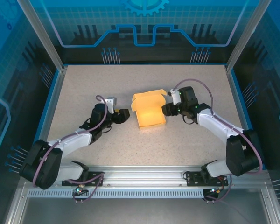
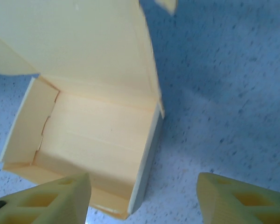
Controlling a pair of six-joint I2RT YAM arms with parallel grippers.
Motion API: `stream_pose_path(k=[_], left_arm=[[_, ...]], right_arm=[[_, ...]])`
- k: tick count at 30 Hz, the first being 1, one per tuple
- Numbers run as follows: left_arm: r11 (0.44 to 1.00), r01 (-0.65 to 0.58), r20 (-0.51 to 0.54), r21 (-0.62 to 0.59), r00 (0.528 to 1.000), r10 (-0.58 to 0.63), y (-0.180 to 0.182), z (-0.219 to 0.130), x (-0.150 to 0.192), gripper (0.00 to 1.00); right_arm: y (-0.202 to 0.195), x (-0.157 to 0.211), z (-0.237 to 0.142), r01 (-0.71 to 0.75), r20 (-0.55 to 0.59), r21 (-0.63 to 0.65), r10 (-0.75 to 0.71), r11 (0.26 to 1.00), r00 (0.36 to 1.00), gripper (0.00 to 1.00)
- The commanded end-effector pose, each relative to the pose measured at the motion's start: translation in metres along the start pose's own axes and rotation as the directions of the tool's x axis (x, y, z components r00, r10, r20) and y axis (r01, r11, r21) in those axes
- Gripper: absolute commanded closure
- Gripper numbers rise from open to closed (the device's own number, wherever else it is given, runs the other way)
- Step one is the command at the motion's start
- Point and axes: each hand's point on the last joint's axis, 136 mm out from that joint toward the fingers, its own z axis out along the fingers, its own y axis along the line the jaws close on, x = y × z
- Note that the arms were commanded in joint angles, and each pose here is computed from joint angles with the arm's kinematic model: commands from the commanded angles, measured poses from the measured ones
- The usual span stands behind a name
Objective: Fold the paper box
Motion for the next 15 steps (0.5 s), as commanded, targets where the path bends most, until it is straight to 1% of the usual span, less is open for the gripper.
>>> stream_pose_path(k=[1,5,8,11,15], left_arm=[[0.991,-0.117,0.047,0.069,0.992,0.114,-0.026,0.011,-0.025,0.28],[0.982,-0.176,0.020,0.071,0.984,0.175,-0.032,0.023,-0.028,0.28],[0.975,-0.213,-0.013,0.064,0.977,0.214,-0.035,0.033,-0.027,0.29],[0.971,-0.235,-0.043,0.049,0.971,0.237,-0.035,0.041,-0.026,0.34],[0.970,-0.242,-0.072,0.029,0.967,0.243,-0.034,0.049,-0.025,0.47]], right_arm=[[-0.012,-0.026,0.004,0.076,0.038,0.055,-0.078,0.996,0.996,0.38],[-0.011,-0.035,0.010,0.107,0.032,0.046,-0.109,0.993,0.994,0.38],[-0.010,-0.039,0.017,0.113,0.017,0.036,-0.114,0.993,0.993,0.41],[-0.009,-0.040,0.023,0.119,0.001,0.027,-0.119,0.993,0.993,0.46],[-0.008,-0.039,0.029,0.125,-0.020,0.026,-0.125,0.992,0.992,0.57]])
